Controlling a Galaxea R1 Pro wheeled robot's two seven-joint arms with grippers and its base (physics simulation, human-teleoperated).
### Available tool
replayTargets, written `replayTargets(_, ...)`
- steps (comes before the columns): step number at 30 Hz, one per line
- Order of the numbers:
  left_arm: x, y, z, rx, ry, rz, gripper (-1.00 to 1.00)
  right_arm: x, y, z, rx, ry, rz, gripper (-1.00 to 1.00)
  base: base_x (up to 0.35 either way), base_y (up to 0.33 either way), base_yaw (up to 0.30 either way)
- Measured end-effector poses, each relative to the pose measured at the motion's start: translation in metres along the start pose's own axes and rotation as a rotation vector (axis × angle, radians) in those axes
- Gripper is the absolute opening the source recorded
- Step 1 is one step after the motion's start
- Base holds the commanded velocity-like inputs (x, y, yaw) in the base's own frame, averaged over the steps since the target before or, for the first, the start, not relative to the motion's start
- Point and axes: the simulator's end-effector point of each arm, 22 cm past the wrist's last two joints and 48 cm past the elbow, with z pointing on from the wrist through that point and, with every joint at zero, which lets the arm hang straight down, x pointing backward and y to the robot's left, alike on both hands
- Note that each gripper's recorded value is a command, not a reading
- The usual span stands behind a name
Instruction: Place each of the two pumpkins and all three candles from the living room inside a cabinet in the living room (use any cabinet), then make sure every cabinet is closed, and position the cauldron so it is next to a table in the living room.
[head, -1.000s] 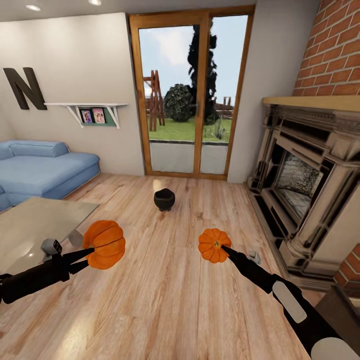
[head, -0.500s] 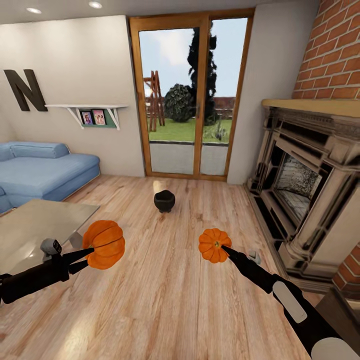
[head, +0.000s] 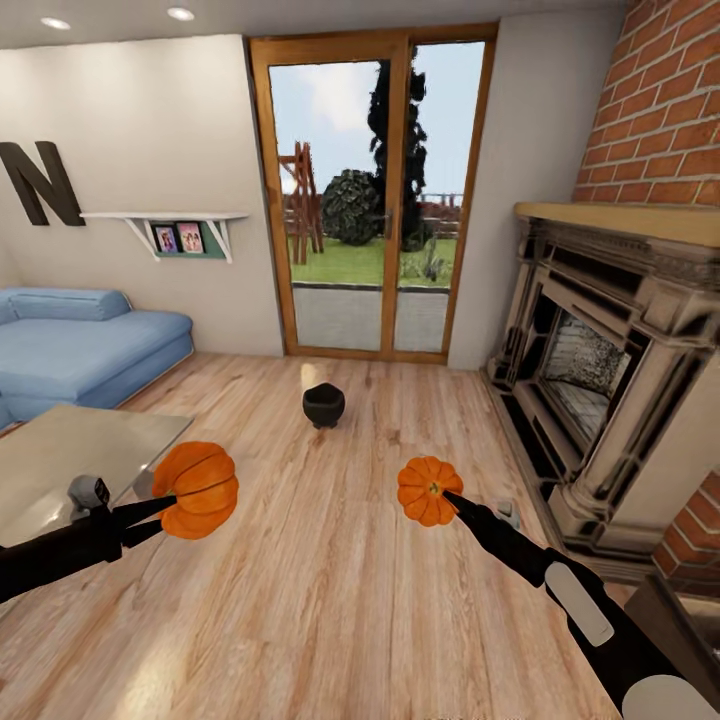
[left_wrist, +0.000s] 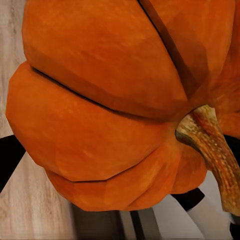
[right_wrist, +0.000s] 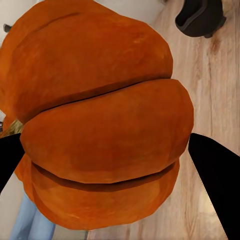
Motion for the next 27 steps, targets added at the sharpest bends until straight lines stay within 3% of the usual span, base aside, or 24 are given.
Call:
replayTargets(11, -0.014, -0.007, -0.013, -0.044, 0.007, 0.019, -1.0, -0.009, 0.015, -0.004, -0.002, -0.004, 0.001, -1.0, 0.0, 0.0, -0.273)
replayTargets(15, -0.02, 0.0, -0.023, -0.078, 0.001, 0.006, -1.0, -0.012, 0.021, -0.006, -0.003, -0.005, 0.002, -1.0, 0.0, 0.0, -0.278)
replayTargets(27, -0.029, -0.014, -0.028, -0.083, -0.003, 0.003, -1.0, -0.02, 0.039, -0.01, -0.006, -0.006, 0.0, -1.0, 0.0, 0.0, -0.278)
